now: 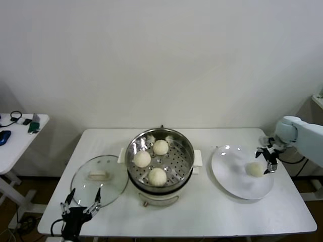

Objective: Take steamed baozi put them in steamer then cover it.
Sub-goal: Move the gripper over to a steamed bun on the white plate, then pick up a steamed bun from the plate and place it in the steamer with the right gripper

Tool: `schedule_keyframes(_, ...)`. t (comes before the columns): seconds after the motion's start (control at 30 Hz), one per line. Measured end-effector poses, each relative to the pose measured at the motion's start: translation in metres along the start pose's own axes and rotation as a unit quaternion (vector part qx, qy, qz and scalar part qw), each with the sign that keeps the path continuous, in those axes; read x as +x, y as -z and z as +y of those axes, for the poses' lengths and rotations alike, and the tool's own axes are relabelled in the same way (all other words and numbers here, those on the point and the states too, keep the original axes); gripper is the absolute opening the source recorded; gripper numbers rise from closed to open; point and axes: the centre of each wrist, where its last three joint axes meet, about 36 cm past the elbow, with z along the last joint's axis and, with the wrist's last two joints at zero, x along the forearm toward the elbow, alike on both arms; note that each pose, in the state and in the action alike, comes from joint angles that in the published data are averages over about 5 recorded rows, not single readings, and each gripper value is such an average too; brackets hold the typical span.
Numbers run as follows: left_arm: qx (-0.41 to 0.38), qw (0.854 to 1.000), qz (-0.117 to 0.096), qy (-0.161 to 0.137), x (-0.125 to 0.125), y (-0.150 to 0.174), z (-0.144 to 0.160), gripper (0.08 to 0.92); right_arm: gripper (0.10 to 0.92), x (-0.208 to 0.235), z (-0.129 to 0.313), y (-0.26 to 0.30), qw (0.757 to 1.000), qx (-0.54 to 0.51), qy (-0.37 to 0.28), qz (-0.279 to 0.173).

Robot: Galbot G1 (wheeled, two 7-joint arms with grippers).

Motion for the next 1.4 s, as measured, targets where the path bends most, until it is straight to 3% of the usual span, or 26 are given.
schedule_keyframes(0.23, -0.001, 1.000, 0.000, 0.000, 0.000, 0.000, 0.000, 0.823, 0.805, -0.015, -0.001, 0.001, 1.000, -0.008, -0.005, -0.004)
schedule_keyframes(0.57, 0.000, 1.000, 0.000, -0.002, 0.001, 0.001, -0.002, 0.823, 0.635, -0.023, -0.003, 0.004, 1.000, -0.012, -0.004, -0.003)
schedule_keyframes(0.83, 0.000, 1.000, -0.002, -0.002, 0.001, 0.002, -0.002, 0.823, 0.597, -0.009, -0.006, 0.006, 1.000, -0.018, -0.008, -0.005)
schedule_keyframes(1.03, 0.001, 1.000, -0.004, -0.001, 0.000, 0.004, -0.002, 0.823, 0.594, 0.044, -0.023, 0.027, 1.000, -0.008, -0.024, -0.017)
schedule_keyframes(1.4, 0.003, 1.000, -0.011, -0.006, -0.002, 0.010, -0.002, 0.823, 0.594, 0.215, -0.038, 0.140, 0.992, 0.052, -0.084, -0.079)
